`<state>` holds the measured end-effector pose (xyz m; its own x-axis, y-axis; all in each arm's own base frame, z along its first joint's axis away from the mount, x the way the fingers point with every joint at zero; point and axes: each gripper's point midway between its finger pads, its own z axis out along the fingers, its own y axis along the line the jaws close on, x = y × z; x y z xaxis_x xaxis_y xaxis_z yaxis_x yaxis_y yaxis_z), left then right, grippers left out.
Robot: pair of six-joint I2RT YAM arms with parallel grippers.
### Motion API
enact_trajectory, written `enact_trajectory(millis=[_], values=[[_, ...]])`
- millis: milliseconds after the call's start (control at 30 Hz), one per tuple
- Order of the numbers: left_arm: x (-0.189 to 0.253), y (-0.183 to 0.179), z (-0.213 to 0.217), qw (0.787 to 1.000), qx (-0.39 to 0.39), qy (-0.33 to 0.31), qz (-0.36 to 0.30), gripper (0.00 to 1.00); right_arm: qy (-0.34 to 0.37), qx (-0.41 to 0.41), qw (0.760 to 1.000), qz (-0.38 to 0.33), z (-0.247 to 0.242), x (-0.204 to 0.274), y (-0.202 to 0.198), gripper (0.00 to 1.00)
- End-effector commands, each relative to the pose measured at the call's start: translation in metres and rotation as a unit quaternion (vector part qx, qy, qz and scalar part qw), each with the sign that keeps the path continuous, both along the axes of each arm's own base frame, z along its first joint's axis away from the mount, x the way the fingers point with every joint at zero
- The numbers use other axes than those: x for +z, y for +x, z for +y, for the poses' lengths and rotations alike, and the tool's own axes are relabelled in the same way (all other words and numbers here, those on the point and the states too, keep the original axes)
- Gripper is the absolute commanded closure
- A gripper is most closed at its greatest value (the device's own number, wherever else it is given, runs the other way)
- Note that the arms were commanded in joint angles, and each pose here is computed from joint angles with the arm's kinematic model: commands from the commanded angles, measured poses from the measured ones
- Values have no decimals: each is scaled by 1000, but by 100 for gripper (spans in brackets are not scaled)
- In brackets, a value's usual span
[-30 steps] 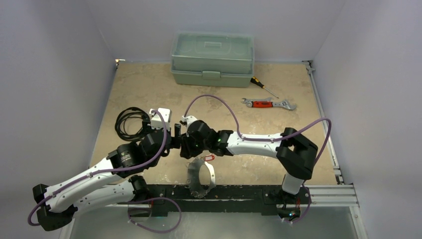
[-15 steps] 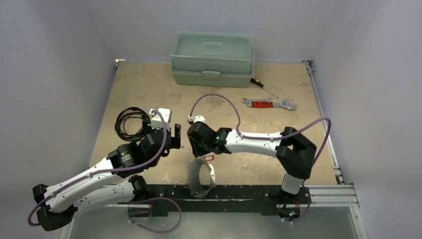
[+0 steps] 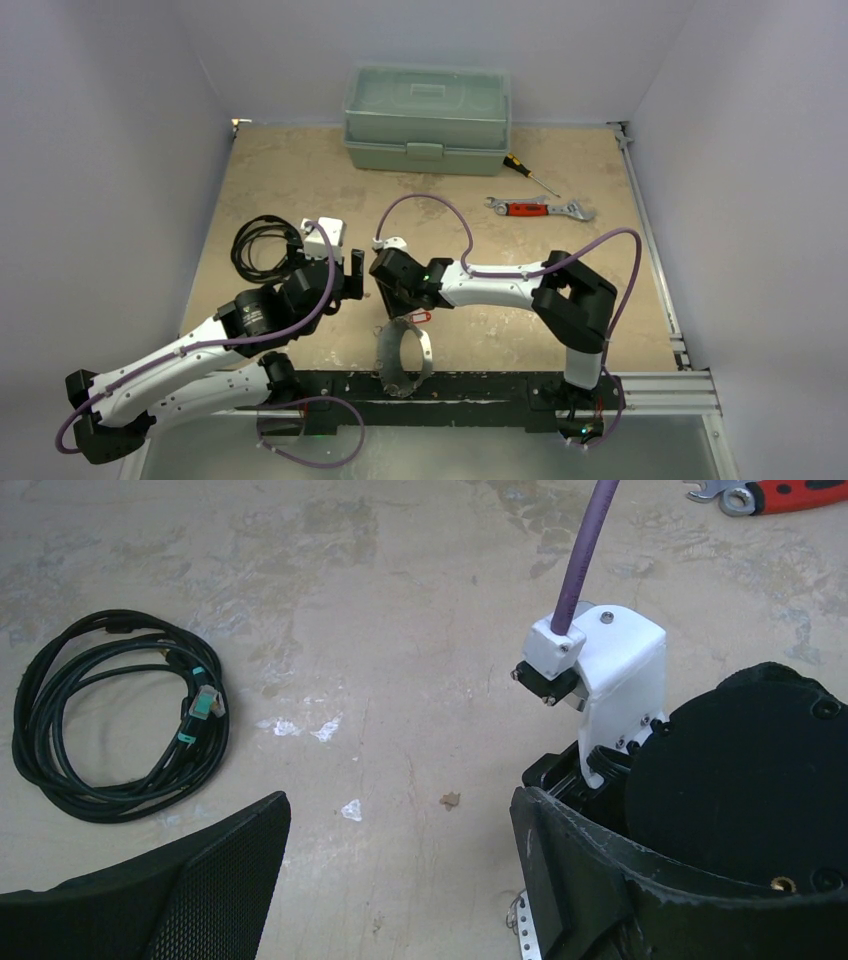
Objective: Put the keys on the keyring
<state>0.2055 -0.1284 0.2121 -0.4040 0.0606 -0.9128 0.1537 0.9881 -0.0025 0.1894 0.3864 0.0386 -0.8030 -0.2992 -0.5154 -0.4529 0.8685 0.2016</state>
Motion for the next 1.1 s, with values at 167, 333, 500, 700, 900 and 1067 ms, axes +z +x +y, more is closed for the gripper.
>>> enact_trajectory(millis=[167, 333, 500, 700, 900, 1067], values=[[4, 1, 2, 1000, -2, -2, -8, 19, 33, 11, 999, -2, 19, 20, -2, 66], [4, 1, 2, 1000, -2, -3, -8, 19, 29, 13, 1000, 0, 17, 19, -3, 68], [4, 1, 2, 1000, -2, -4, -9, 19, 28, 21, 999, 8, 18, 16, -7, 71], [5, 1, 2, 1000, -2, -5, -9, 19, 20, 23, 999, 9, 15, 13, -8, 74], [4, 1, 2, 1000, -2, -4, -9, 19, 10, 23, 1000, 12, 11, 8, -9, 73], [5, 1, 2, 1000, -2, -5, -9, 19, 6, 25, 1000, 14, 11, 5, -10, 77]])
